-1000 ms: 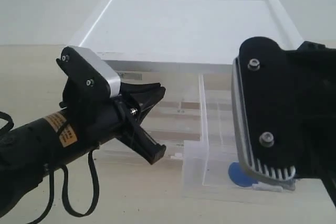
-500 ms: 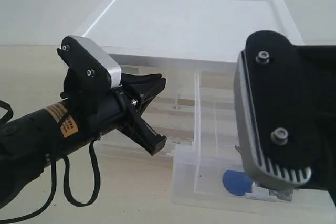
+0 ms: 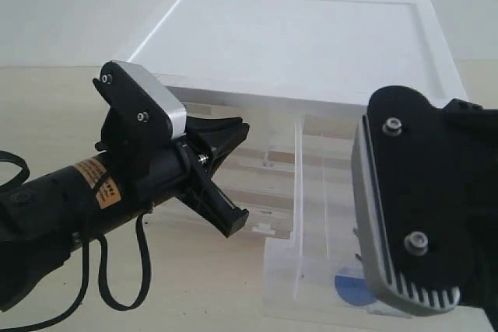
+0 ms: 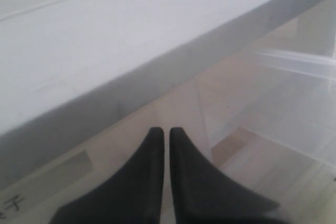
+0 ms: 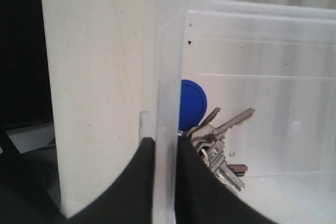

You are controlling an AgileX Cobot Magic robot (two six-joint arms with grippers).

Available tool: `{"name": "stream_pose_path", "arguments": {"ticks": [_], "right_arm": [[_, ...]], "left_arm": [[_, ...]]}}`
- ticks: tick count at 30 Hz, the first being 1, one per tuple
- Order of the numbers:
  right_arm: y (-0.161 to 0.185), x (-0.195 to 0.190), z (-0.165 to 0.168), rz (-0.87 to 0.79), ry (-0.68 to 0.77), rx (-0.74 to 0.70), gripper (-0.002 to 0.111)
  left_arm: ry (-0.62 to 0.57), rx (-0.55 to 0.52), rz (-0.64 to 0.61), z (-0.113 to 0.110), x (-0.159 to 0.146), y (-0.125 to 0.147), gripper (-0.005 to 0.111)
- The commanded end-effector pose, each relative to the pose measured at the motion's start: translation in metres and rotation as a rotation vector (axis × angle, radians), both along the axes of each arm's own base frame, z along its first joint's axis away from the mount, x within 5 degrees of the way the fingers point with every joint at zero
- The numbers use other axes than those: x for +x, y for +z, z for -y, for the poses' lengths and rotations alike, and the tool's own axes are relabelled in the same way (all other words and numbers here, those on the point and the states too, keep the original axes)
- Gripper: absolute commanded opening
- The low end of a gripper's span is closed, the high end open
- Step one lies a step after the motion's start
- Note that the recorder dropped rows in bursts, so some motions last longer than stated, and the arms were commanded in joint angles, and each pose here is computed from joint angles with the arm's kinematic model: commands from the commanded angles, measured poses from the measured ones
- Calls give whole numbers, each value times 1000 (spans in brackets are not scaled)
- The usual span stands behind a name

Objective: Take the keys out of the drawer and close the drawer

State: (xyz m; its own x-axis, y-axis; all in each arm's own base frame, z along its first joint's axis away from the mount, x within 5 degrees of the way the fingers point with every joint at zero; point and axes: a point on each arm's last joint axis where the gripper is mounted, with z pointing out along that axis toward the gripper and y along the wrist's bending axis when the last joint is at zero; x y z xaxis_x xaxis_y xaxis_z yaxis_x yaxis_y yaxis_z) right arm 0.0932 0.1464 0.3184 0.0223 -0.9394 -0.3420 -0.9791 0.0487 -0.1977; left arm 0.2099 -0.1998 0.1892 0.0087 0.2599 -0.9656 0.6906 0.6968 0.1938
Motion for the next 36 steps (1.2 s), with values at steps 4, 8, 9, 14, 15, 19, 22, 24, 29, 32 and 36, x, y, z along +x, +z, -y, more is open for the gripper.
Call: {"name": "stream_pose_path", "arguments": {"ticks": [4,8,9,14,15,19,22,24,29,32,36], "right_arm": [[4,0,7,39,-104,-29,17],[11,1,6,152,-110,-71,49],[11,-1,6,158,-98,-76,54],[28,-3,0,244,-130,-25,51],[34,-1,0,273,-159,0,50],[45,12,-3,357,-302,5,43],[29,24,-19,360,-320,-86,36],[19,31,-29,348,-325,-138,35],[21,45,-35,467,-461,-75,35],[30,53,-29,585,-599,-30,35],[19,42,-33,422,-504,-75,36]], "left_arm": [[73,-47,6,-5,9,5,5],[73,-47,6,-5,9,5,5],[73,-47,6,-5,9,5,5],[73,-47,6,-5,9,5,5],[73,-47,6,-5,9,5,5],[73,-41,-1,-5,9,4,5],[73,-41,-1,-5,9,4,5],[73,-41,-1,-5,9,4,5],[72,-32,-12,-5,9,3,5],[72,-34,-10,-5,9,3,5],[72,-34,-10,-5,9,3,5]]}}
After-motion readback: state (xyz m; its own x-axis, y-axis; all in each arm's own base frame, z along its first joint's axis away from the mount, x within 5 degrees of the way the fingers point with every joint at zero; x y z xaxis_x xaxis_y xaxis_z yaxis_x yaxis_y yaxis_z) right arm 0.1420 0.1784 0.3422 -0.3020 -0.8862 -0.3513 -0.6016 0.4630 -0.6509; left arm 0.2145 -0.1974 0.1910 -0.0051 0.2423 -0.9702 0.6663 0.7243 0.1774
